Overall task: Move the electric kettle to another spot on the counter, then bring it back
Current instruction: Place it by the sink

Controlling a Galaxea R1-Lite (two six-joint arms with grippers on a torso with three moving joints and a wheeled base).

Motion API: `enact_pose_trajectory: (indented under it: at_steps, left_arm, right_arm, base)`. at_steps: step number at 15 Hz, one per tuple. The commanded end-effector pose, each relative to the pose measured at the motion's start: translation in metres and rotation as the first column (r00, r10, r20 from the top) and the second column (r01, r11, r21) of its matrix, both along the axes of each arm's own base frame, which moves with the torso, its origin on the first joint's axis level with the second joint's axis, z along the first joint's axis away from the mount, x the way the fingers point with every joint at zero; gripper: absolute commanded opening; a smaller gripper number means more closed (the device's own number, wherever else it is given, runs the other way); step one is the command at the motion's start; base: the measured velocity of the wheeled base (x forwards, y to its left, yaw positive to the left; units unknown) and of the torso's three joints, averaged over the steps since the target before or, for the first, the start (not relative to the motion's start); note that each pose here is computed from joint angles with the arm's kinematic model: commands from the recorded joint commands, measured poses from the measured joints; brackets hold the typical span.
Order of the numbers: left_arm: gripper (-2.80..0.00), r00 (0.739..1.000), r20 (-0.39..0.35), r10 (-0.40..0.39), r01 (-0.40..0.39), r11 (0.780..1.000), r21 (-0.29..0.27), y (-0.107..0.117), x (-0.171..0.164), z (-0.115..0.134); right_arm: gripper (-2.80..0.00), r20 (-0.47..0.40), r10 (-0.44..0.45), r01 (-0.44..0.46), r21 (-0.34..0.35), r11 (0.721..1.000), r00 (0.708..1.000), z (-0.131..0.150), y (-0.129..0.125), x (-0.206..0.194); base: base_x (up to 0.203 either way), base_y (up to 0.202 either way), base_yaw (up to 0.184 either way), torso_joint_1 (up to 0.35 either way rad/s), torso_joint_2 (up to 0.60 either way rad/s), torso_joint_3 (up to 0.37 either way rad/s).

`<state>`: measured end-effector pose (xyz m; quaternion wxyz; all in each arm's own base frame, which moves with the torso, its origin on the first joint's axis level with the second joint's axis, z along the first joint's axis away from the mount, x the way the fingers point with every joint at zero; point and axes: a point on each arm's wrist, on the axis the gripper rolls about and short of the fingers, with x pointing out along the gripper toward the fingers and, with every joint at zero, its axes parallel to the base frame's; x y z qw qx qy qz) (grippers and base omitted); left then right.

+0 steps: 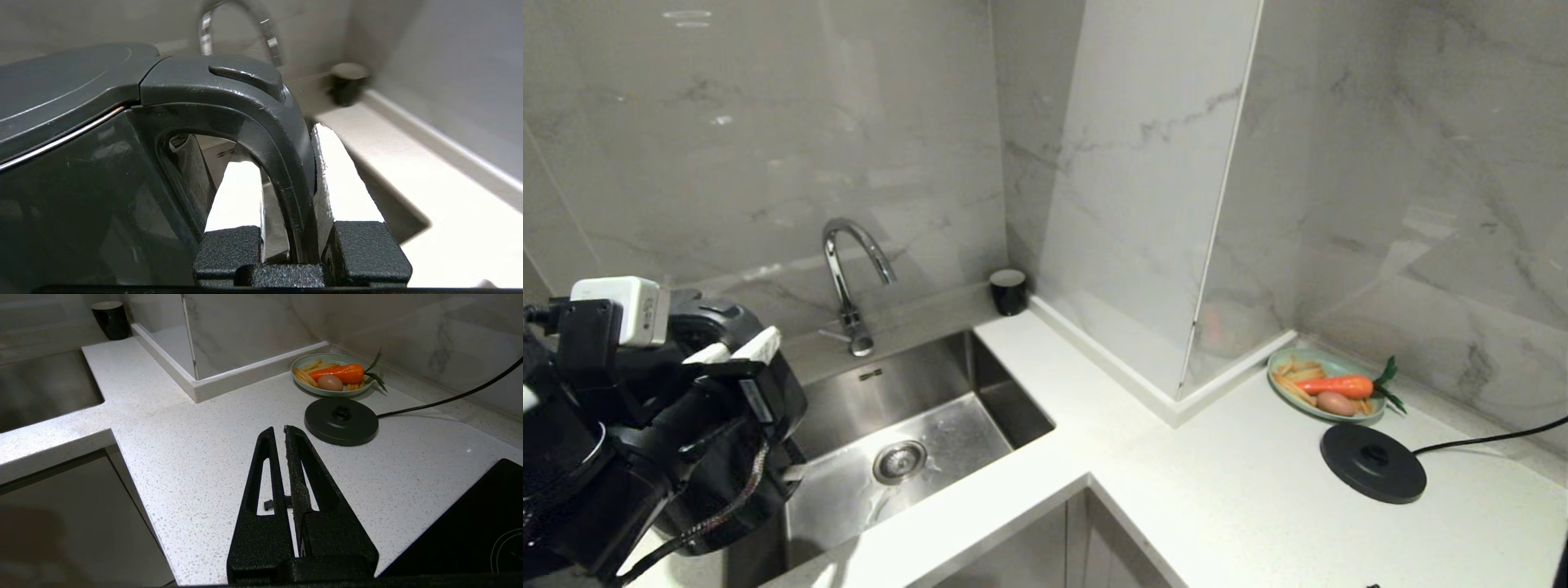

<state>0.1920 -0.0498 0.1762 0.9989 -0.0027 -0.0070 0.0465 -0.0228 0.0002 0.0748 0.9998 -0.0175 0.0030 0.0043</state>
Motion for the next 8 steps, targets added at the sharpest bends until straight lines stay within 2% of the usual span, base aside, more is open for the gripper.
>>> enact_pose_trajectory:
  at_steps: [1,5,8]
  left_arm:
    - [-2.80,0.992,-0.081,0.093,-0.092,0.996,0.017,0.013,0.031,-0.021]
    - [-2.80,0.988,-0.074,0.138,-0.138,0.990,0.004,0.036,0.067,-0.044]
    - [-2.80,0.984,-0.039,0.176,-0.176,0.984,0.003,0.053,0.089,-0.061]
  right_arm:
    - [-2.80,0.002,0.001,-0.001,0.000,1.000,1.000,0.000,0.000,0.000]
    - [-2.80,0.000,0.000,0.000,0.000,1.000,1.000,0.000,0.000,0.000]
    - [-2.80,0.001,-0.001,0.001,0.001,1.000,1.000,0.000,0.000,0.000]
  base:
    - [0.000,0.000,0.000,0.000,0.00,0.000]
    - [0.000,0.000,0.000,0.000,0.00,0.000]
    - [0.000,0.000,0.000,0.000,0.00,0.000]
